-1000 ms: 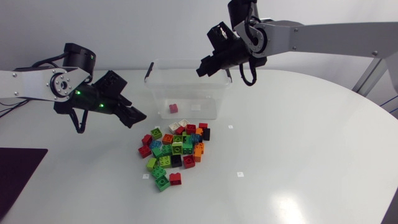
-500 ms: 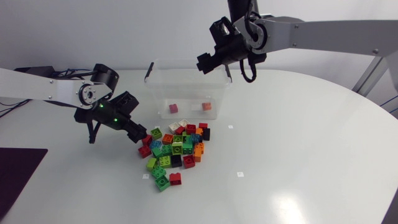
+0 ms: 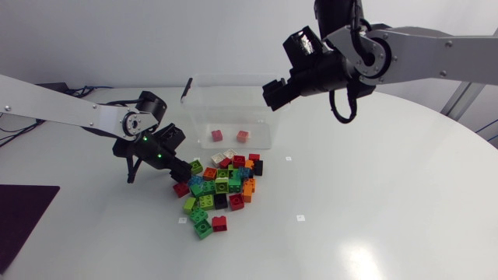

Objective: Place the duplo bricks in the container

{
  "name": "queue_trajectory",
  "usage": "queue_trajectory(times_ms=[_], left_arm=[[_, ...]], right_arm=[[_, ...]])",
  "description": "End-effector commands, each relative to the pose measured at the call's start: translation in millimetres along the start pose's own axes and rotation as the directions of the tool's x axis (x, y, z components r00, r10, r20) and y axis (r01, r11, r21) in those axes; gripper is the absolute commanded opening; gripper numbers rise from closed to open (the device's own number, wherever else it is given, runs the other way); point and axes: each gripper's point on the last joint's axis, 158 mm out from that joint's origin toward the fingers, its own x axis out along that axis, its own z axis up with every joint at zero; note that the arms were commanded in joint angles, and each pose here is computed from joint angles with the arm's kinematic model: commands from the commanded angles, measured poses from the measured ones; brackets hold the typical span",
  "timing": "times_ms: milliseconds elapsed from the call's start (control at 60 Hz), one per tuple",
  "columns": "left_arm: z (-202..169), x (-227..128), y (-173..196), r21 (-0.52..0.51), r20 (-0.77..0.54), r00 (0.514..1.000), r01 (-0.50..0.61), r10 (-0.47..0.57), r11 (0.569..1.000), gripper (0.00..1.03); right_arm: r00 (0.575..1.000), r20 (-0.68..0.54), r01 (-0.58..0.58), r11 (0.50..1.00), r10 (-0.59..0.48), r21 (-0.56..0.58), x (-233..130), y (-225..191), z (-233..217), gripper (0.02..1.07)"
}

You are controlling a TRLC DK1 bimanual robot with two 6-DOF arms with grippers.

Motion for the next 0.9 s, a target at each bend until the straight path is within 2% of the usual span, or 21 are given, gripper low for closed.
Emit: queue_trajectory(times_ms=[0, 67, 133, 167, 183, 350, 400, 550, 883], left_arm=[[2.7, 4.0, -0.5, -0.015, -0.011, 1.000, -0.001, 0.001, 1.000, 0.61], [0.2, 6.7, -2.4, -0.014, -0.020, 1.000, 0.003, -0.004, 1.000, 0.53], [-2.1, 9.9, -3.8, -0.015, -0.028, 1.000, 0.009, -0.009, 1.000, 0.41], [-4.3, 12.9, -3.9, -0.017, -0.035, 0.999, 0.010, -0.010, 1.000, 0.31], [-4.7, 13.9, -3.9, -0.017, -0.037, 0.999, 0.010, -0.011, 1.000, 0.31], [-14.9, 18.8, -8.0, -0.005, -0.062, 0.998, 0.007, -0.008, 1.000, 0.29], [-15.8, 18.0, -8.9, -0.002, -0.062, 0.998, 0.006, -0.006, 1.000, 0.29], [-16.3, 10.6, -7.9, 0.020, -0.043, 0.999, -0.001, 0.002, 1.000, 0.28], [2.3, -35.1, -5.0, 0.080, 0.093, 0.995, -0.041, 0.034, 0.996, 0.28]], right_arm=[[1.000, -0.016, -0.025, 0.999, 0.025, -0.019, -5.7, 13.9, -15.1, 0.97], [0.998, -0.043, -0.053, 0.998, 0.051, -0.044, -5.4, 22.6, -30.8, 0.97], [0.993, -0.072, -0.098, 0.993, 0.093, -0.067, -2.3, 32.5, -46.6, 0.97], [0.989, -0.090, -0.127, 0.988, 0.120, -0.082, -0.1, 38.7, -56.0, 0.97], [0.987, -0.096, -0.135, 0.987, 0.126, -0.089, 0.7, 40.2, -59.2, 0.97], [0.963, -0.192, -0.219, 0.964, 0.189, -0.149, 20.0, 56.1, -100.8, 0.97], [0.954, -0.224, -0.234, 0.960, 0.197, -0.151, 27.2, 58.5, -112.5, 1.03], [0.925, -0.283, -0.317, 0.926, 0.253, -0.207, 42.5, 72.4, -137.8, 1.02], [0.886, -0.364, -0.410, 0.853, 0.288, -0.322, 69.7, 82.8, -168.6, 1.02]])
